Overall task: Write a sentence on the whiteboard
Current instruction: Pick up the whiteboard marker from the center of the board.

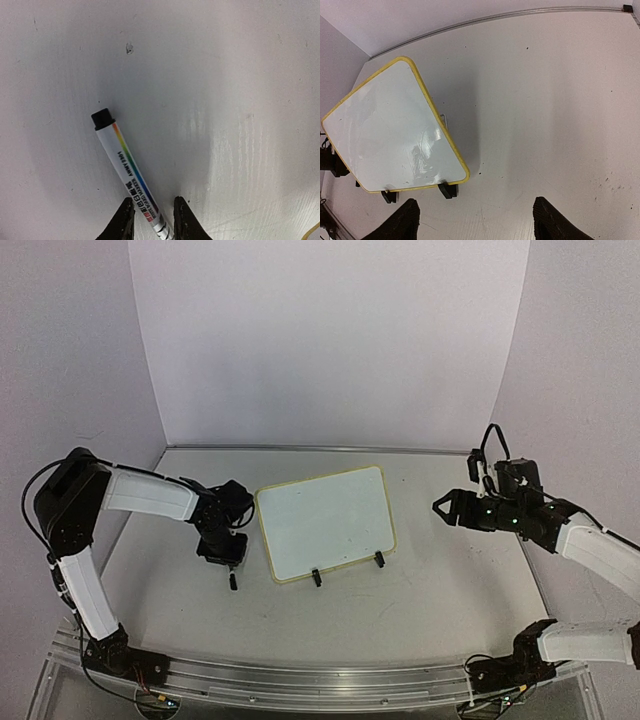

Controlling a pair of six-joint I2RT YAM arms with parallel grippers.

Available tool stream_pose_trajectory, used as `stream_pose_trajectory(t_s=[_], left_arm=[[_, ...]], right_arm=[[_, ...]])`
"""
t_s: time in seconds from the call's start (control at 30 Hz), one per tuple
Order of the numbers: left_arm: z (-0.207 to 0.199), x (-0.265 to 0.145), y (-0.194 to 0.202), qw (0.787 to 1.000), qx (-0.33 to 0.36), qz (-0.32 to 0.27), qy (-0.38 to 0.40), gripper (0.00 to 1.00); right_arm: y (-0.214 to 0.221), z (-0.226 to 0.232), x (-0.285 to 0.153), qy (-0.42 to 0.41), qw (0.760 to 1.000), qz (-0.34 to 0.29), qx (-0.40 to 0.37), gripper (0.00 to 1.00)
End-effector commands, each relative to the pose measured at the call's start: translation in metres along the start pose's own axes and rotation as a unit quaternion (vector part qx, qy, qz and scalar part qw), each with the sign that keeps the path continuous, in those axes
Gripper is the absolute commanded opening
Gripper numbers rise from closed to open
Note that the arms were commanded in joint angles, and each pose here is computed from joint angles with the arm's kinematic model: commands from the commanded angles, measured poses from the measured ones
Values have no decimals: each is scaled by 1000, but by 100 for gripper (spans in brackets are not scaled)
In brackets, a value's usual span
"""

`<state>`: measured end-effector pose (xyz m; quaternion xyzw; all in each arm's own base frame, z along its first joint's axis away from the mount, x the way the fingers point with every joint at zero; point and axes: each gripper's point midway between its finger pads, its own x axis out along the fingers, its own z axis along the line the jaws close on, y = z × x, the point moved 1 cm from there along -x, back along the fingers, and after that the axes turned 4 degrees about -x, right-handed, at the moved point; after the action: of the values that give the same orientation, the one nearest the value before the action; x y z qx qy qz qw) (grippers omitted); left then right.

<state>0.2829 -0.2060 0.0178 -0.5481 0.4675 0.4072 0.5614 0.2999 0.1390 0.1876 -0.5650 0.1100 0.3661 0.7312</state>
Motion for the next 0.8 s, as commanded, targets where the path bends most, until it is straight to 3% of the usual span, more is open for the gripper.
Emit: stream_pose_trajectory(t_s=[0.0,0.27,0.5,0.67,0.77], left_arm=[[8,-4,18,1000,12,20,-4,21],[17,1,31,999,1,33,-16,1],[24,-36,22,999,-10,-31,-1,0],[7,-104,9,986,37,-124,104,0],[-19,-152,11,960,91,-164,208,0]], right_arm=[[-15,6,-8,-1,1000,-28,-1,73],[-19,11,-10,-13,999,-32,1,73],[-27,38,-22,-77,997,-27,8,73],[-25,74,-31,-155,988,22,-5,73],[-25,104,-39,-215,975,49,-10,75]])
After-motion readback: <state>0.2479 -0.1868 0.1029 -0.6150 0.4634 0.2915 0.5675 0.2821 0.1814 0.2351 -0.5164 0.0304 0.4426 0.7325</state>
